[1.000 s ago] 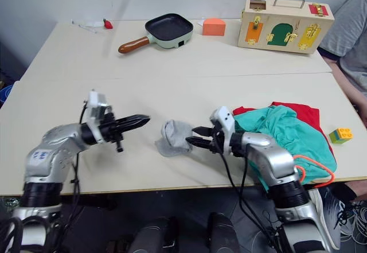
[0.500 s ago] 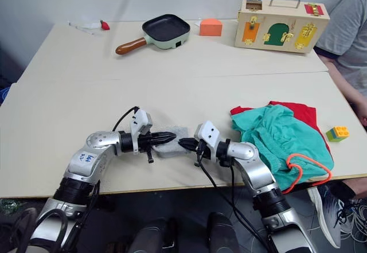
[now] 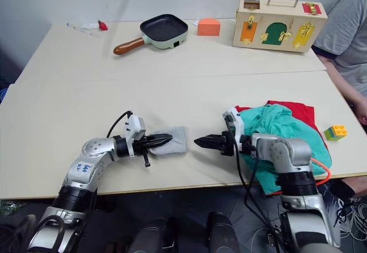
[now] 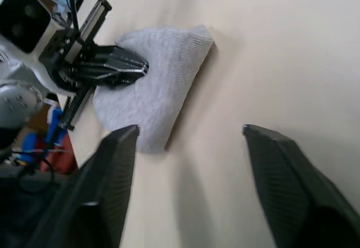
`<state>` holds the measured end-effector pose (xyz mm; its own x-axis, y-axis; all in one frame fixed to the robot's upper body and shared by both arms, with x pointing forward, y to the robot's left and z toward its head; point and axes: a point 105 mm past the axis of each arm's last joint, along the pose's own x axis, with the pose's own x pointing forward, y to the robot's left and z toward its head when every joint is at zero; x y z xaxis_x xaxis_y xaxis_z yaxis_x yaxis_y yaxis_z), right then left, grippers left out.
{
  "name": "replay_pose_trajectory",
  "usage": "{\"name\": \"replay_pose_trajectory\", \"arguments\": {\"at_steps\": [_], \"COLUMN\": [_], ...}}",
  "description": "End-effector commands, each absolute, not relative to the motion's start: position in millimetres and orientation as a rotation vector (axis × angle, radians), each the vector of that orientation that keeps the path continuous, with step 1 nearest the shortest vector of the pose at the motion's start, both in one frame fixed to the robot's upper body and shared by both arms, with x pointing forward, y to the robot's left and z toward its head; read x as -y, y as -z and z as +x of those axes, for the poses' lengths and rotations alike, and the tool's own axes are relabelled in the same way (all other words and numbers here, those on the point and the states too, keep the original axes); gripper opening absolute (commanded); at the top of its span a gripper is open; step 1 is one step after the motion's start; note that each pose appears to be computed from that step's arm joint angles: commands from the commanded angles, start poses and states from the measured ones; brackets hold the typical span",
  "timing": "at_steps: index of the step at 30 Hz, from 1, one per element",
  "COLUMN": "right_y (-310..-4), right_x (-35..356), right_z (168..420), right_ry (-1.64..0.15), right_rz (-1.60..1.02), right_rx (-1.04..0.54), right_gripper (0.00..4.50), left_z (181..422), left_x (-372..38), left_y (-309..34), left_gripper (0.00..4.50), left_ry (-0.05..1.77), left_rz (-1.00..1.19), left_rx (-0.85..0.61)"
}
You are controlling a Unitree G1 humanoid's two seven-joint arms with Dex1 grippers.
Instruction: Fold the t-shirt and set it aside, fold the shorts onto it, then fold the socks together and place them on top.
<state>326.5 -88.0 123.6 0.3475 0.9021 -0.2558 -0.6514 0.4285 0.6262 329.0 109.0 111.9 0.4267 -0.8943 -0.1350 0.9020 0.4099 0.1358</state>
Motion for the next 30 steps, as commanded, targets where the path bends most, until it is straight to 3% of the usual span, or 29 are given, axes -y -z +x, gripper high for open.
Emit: {"name": "replay_pose_trajectory", "arguments": {"at_steps": [1, 4, 10, 15, 17, 23, 26, 30], "right_y": [-124.1, -124.0, -134.6, -156.3, -173.2, -228.4, -240.7, -232.9], "right_x": [71.8, 52.7, 36.7, 60.7, 85.2, 172.6, 222.3, 283.9], "right_z": [328.1, 327.1, 331.2, 330.2, 313.9, 260.7, 253.8, 248.5], "right_ry": [-1.072, -1.112, -1.150, -1.168, -1.223, -1.284, -1.118, -0.901], "right_rz": [0.479, 0.500, 0.520, 0.529, 0.521, 0.489, 0.433, 0.327], "right_rx": [-0.677, -0.708, -0.677, -0.589, -0.583, -0.537, -0.539, -0.617], "right_gripper": [4.35, 3.99, 1.93, 0.19, 0.03, 0.00, 0.00, 0.00], "left_z": [330.3, 331.2, 330.5, 306.7, 295.0, 266.8, 256.4, 251.5], "left_x": [-118.5, -116.9, -113.5, -109.3, -112.7, -122.9, -124.0, -120.9], "left_y": [-108.9, -110.1, -118.0, -135.7, -151.5, -194.7, -200.9, -199.4], "left_gripper": [0.00, 0.00, 0.00, 0.00, 0.00, 1.77, 2.67, 3.89], "left_ry": [1.120, 1.125, 1.133, 1.258, 1.284, 1.290, 1.297, 1.304], "left_rz": [0.209, 0.212, 0.172, 0.047, -0.015, -0.049, -0.055, -0.062], "left_rx": [-0.049, -0.034, 0.027, 0.069, 0.111, 0.210, 0.198, 0.163]}}
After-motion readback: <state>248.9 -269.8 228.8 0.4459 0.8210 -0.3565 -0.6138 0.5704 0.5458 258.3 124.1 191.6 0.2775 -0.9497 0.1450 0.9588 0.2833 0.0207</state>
